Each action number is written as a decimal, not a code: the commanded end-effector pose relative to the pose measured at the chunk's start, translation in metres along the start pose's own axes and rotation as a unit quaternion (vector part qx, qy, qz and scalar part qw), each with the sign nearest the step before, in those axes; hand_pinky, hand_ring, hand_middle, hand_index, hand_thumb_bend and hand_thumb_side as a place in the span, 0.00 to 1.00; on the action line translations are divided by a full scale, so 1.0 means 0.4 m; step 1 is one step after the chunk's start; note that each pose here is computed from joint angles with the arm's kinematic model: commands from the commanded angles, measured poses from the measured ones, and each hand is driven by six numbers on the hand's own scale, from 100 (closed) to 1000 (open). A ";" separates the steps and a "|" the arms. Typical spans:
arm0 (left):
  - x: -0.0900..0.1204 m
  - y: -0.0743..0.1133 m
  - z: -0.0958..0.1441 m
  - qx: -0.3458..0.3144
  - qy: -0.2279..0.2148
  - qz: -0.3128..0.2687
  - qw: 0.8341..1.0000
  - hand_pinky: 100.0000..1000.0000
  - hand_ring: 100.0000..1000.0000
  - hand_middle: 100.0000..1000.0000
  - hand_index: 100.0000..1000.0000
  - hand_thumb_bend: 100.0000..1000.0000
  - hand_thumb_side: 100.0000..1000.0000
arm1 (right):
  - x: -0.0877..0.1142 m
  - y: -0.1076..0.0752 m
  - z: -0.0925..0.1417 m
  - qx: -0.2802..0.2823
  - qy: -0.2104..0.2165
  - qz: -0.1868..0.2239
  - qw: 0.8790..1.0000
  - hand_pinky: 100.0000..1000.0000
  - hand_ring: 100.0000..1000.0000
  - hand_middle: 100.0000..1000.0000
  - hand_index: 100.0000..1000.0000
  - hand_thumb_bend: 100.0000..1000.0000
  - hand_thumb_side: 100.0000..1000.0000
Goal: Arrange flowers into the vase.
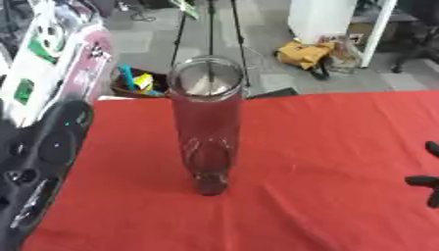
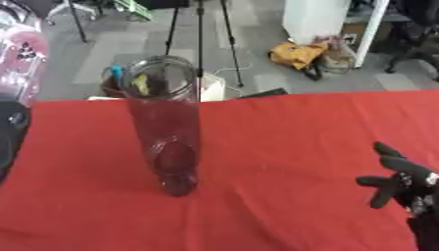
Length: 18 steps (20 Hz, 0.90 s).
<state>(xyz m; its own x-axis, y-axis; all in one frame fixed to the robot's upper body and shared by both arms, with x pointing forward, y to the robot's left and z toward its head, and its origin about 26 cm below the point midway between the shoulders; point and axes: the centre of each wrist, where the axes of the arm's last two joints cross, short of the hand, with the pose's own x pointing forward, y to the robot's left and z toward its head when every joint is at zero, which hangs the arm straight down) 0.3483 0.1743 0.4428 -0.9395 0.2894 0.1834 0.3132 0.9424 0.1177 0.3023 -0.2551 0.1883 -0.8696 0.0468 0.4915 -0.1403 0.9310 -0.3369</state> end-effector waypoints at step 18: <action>-0.018 0.004 0.009 0.006 0.052 -0.017 0.998 0.00 0.00 0.00 0.00 0.32 0.52 | 0.014 -0.011 -0.006 -0.002 -0.009 0.004 1.000 0.71 1.00 0.38 0.82 0.00 1.00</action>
<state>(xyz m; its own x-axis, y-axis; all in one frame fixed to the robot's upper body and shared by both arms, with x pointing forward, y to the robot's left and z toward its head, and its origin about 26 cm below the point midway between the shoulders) 0.3592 0.1751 0.4318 -0.9252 0.2450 0.2900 0.2843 0.9534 0.1015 0.3022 -0.2565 0.1883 -0.8682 0.0496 0.4937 -0.1368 0.9325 -0.3342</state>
